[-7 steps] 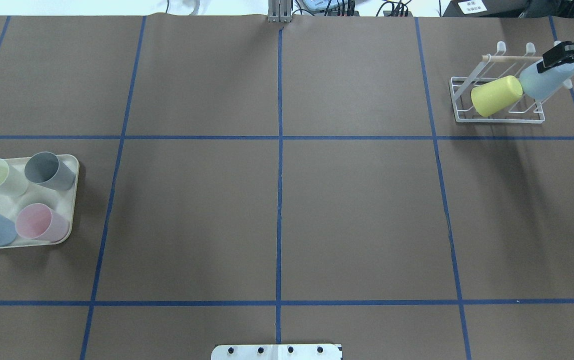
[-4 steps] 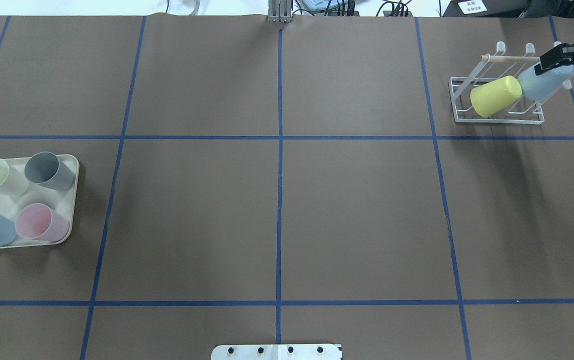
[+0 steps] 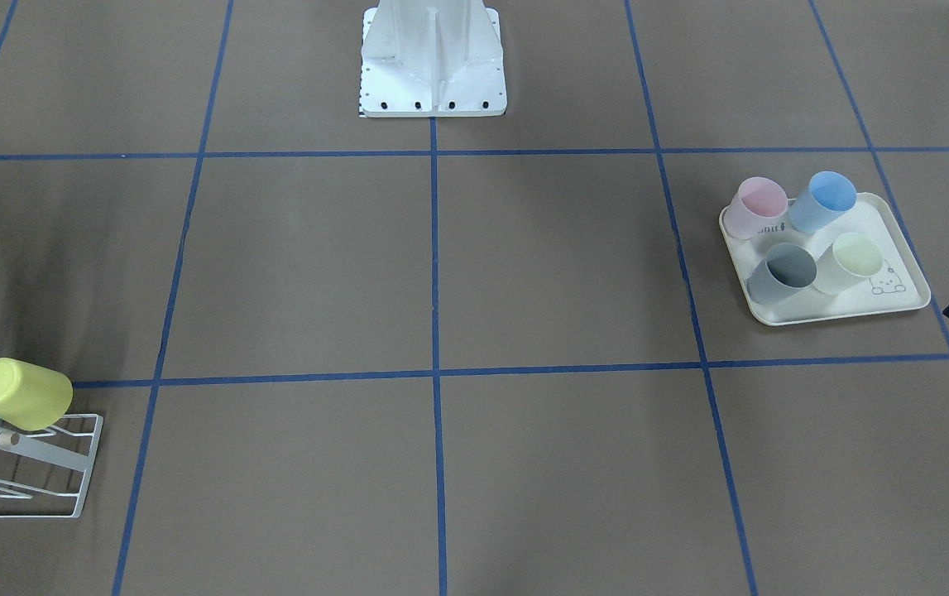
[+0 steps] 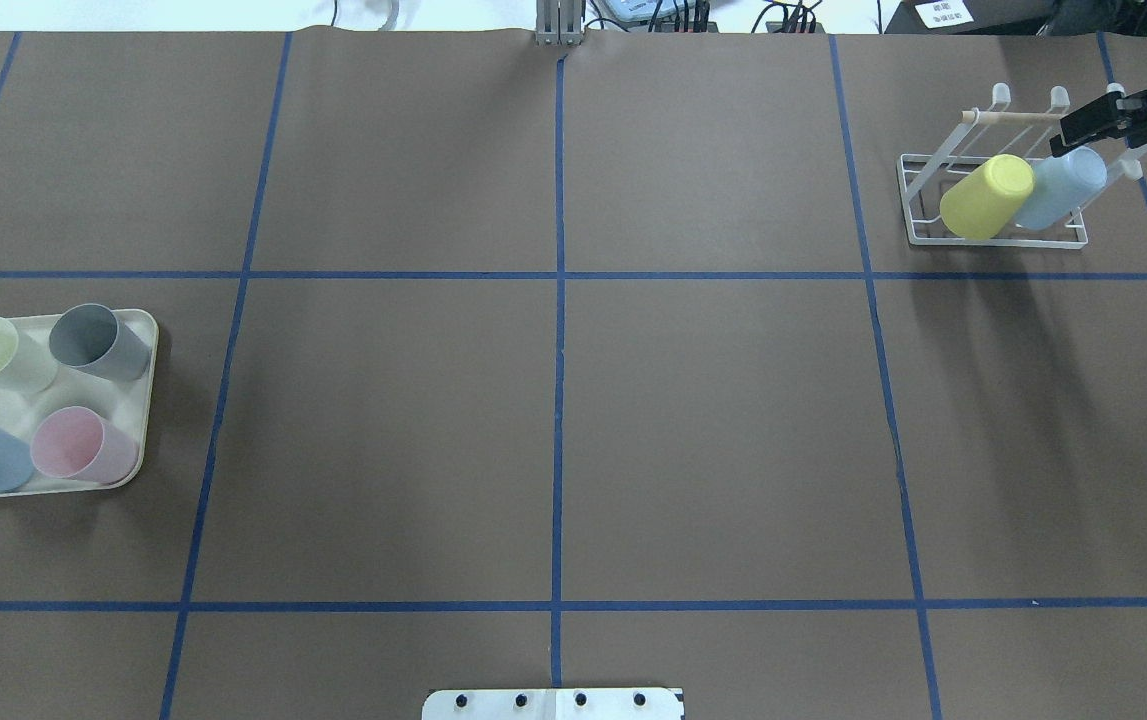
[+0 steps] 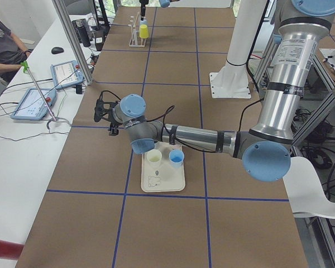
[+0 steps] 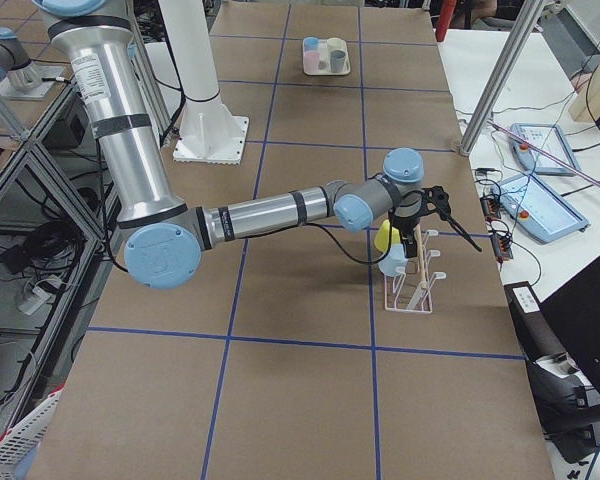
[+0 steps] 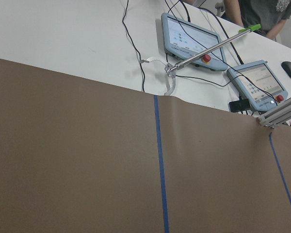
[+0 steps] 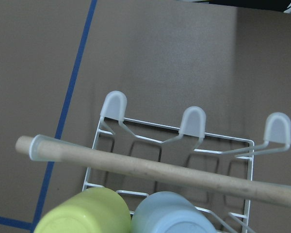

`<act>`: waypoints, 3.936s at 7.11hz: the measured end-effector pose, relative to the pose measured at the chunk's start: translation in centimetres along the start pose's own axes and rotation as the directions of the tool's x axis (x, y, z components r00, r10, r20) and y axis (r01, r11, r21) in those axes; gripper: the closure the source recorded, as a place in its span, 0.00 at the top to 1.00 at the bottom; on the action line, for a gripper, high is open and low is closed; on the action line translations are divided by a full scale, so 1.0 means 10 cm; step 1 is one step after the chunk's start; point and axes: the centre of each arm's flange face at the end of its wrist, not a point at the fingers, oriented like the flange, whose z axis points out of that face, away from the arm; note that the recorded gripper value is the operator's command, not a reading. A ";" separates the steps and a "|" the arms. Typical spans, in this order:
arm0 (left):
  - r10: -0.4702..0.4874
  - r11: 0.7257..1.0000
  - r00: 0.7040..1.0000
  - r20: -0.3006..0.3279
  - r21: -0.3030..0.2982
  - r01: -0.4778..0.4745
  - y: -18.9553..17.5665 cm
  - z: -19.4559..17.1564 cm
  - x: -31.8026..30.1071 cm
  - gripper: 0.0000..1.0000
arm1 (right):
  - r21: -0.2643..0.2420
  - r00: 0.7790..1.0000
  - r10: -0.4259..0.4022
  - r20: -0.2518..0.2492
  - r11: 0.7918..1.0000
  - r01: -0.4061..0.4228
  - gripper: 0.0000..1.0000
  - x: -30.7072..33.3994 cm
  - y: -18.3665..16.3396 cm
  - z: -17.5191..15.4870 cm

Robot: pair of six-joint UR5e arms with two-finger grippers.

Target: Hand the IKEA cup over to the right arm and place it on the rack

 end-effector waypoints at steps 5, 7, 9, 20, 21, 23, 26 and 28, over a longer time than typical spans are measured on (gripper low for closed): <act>0.046 0.997 0.997 0.067 0.051 -0.050 0.05 -0.41 -0.48 0.87 | 0.026 0.999 -0.025 0.020 0.999 0.025 0.99 -0.18 -0.14 -0.13; 0.064 0.997 0.993 0.101 0.026 -0.067 0.20 -0.44 -0.70 0.87 | 0.035 0.999 -0.033 0.025 0.999 0.032 0.99 -0.23 -0.17 -0.16; 0.125 0.991 0.978 0.167 -0.061 -0.116 0.35 -0.38 -0.92 0.87 | 0.038 0.999 -0.036 0.026 0.999 0.035 0.99 -0.23 -0.17 -0.18; 0.136 0.830 0.942 0.306 -0.555 0.061 2.43 -0.08 -0.98 0.37 | 0.034 0.996 -0.036 0.081 0.999 0.034 0.99 -0.33 0.07 -0.36; 0.142 0.823 0.942 0.303 -0.565 0.058 2.47 -0.04 -0.97 0.32 | 0.039 0.995 -0.040 0.088 0.999 0.037 0.99 -0.34 0.18 -0.43; 0.154 0.812 0.943 0.296 -0.581 0.050 2.52 0.03 -0.94 0.00 | 0.042 0.995 -0.042 0.091 0.998 0.038 0.99 -0.33 0.30 -0.49; 0.153 0.804 0.947 0.281 -0.592 0.046 2.52 0.06 -0.90 0.00 | 0.041 0.995 -0.041 0.091 0.998 0.038 0.99 -0.32 0.34 -0.49; 0.096 0.814 0.964 0.249 -0.576 0.068 2.41 -0.24 -0.91 0.00 | 0.038 0.995 -0.027 0.094 0.999 0.023 0.99 -0.36 0.34 -0.47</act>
